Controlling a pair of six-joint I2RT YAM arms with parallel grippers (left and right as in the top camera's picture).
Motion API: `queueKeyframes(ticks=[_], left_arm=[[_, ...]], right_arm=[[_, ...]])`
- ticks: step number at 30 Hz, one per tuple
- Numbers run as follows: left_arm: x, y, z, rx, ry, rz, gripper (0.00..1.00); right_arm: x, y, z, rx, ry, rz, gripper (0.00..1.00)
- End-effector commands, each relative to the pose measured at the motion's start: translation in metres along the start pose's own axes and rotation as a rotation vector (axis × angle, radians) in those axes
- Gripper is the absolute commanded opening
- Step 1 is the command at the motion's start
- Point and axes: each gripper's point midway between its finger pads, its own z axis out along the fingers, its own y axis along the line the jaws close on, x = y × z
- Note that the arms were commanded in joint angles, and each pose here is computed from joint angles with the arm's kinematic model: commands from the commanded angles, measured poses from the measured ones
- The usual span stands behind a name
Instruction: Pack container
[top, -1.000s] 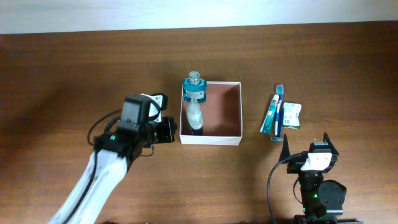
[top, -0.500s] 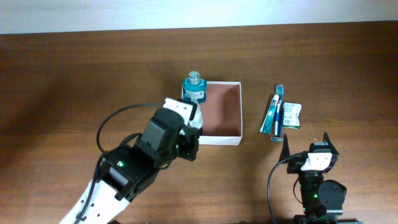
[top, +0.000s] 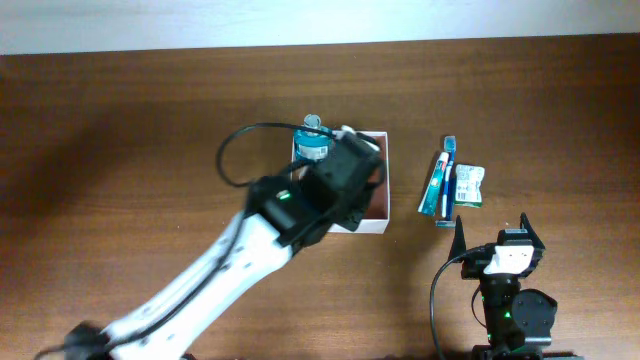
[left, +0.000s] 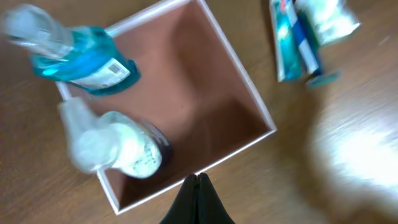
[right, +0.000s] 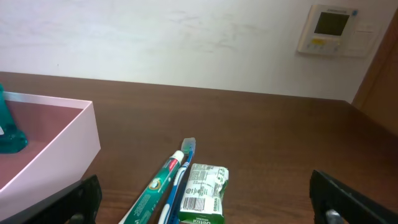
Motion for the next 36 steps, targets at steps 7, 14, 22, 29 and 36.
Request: queueKeyframes(ticks=[7, 14, 22, 29, 36], left_arm=[[-0.003, -0.006, 0.043, -0.162, 0.032, 0.351, 0.0], [0.007, -0.012, 0.066, -0.16, 0.089, 0.463, 0.01], [0.027, -0.011, 0.088, -0.161, 0.187, 0.56, 0.0], [0.033, -0.003, 0.093, -0.209, 0.222, 0.579, 0.01], [0.038, 0.002, 0.093, -0.22, 0.253, 0.647, 0.0]], right_arm=[[0.002, -0.001, 0.0, 0.003, 0.003, -0.003, 0.98], [0.002, -0.001, 0.0, 0.003, 0.003, -0.003, 0.99], [0.002, -0.001, 0.0, 0.003, 0.003, -0.003, 0.98], [0.002, -0.001, 0.0, 0.003, 0.003, -0.003, 0.98], [0.002, -0.001, 0.0, 0.003, 0.003, -0.003, 0.98]])
